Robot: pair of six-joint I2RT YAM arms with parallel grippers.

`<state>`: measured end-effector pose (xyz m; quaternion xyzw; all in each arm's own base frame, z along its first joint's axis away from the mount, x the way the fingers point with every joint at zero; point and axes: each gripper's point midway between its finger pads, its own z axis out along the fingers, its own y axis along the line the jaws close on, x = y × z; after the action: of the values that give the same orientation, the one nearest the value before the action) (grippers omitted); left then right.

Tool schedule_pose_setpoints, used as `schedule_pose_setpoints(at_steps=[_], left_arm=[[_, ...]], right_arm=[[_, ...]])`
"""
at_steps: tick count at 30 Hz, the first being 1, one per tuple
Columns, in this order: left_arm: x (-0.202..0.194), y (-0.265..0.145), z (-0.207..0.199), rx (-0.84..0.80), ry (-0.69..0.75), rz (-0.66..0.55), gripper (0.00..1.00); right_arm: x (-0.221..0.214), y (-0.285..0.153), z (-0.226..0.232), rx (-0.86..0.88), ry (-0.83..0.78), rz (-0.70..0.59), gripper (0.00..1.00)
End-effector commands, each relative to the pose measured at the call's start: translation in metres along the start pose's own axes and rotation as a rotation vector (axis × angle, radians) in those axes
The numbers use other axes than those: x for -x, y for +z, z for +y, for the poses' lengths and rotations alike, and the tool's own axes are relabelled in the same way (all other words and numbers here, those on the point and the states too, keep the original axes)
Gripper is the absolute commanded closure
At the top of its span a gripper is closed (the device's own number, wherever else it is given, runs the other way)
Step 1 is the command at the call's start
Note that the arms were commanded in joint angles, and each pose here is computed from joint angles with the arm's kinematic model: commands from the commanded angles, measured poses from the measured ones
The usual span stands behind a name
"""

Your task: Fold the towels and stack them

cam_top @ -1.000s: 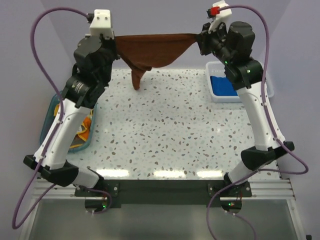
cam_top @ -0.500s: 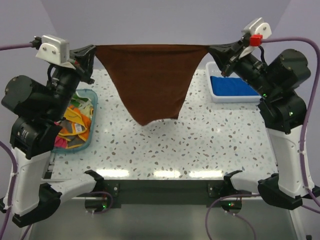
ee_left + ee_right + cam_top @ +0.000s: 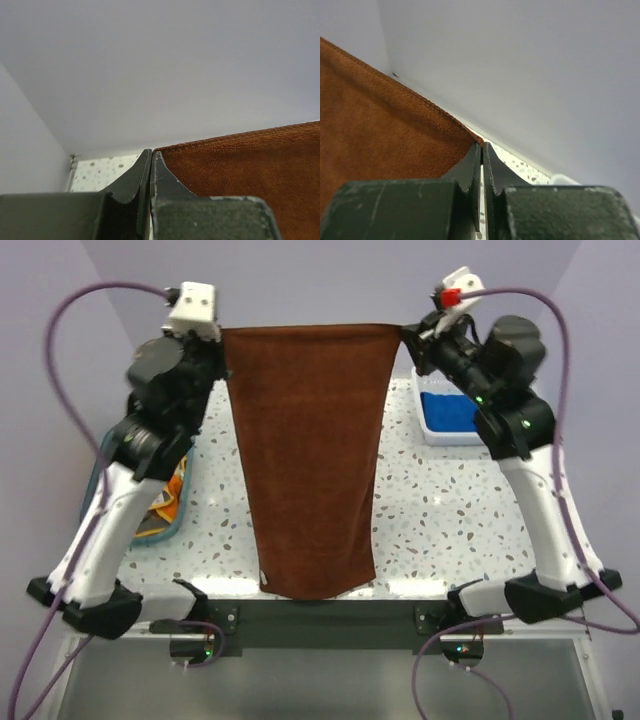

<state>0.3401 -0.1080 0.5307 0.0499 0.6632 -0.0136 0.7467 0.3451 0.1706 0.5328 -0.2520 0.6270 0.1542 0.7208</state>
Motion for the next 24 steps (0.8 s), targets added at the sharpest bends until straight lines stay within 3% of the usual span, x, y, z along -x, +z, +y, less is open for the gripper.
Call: schedule_pose_setpoints(at_steps=[1, 3, 5, 10, 11, 12, 17, 24], left_arm=[[-0.077, 0.059, 0.039, 0.293, 0.126, 0.153, 1.00], [-0.119, 0.096, 0.037, 0.311, 0.152, 0.219, 1.00], [-0.168, 0.133, 0.046, 0.342, 0.177, 0.295, 1.00], [-0.218, 0.199, 0.057, 0.364, 0.185, 0.355, 1.00], [-0.245, 0.211, 0.053, 0.351, 0.198, 0.397, 1.00], [-0.241, 0.220, 0.052, 0.345, 0.190, 0.380, 1.00], [-0.272, 0.237, 0.045, 0.301, 0.187, 0.393, 1.00], [-0.319, 0.203, 0.039, 0.234, 0.161, 0.518, 1.00]], right_arm=[[-0.067, 0.049, -0.053, -0.223, -0.020, 0.126, 1.00], [-0.109, 0.083, -0.062, -0.243, -0.017, 0.202, 1.00], [-0.124, 0.105, -0.068, -0.253, -0.021, 0.219, 1.00], [-0.188, 0.174, -0.082, -0.268, -0.029, 0.283, 1.00], [-0.195, 0.181, -0.082, -0.263, -0.029, 0.289, 1.00], [-0.205, 0.189, -0.082, -0.259, -0.028, 0.296, 1.00], [-0.251, 0.212, -0.075, -0.196, -0.041, 0.336, 1.00], [-0.293, 0.190, -0.056, -0.120, -0.039, 0.469, 1.00]])
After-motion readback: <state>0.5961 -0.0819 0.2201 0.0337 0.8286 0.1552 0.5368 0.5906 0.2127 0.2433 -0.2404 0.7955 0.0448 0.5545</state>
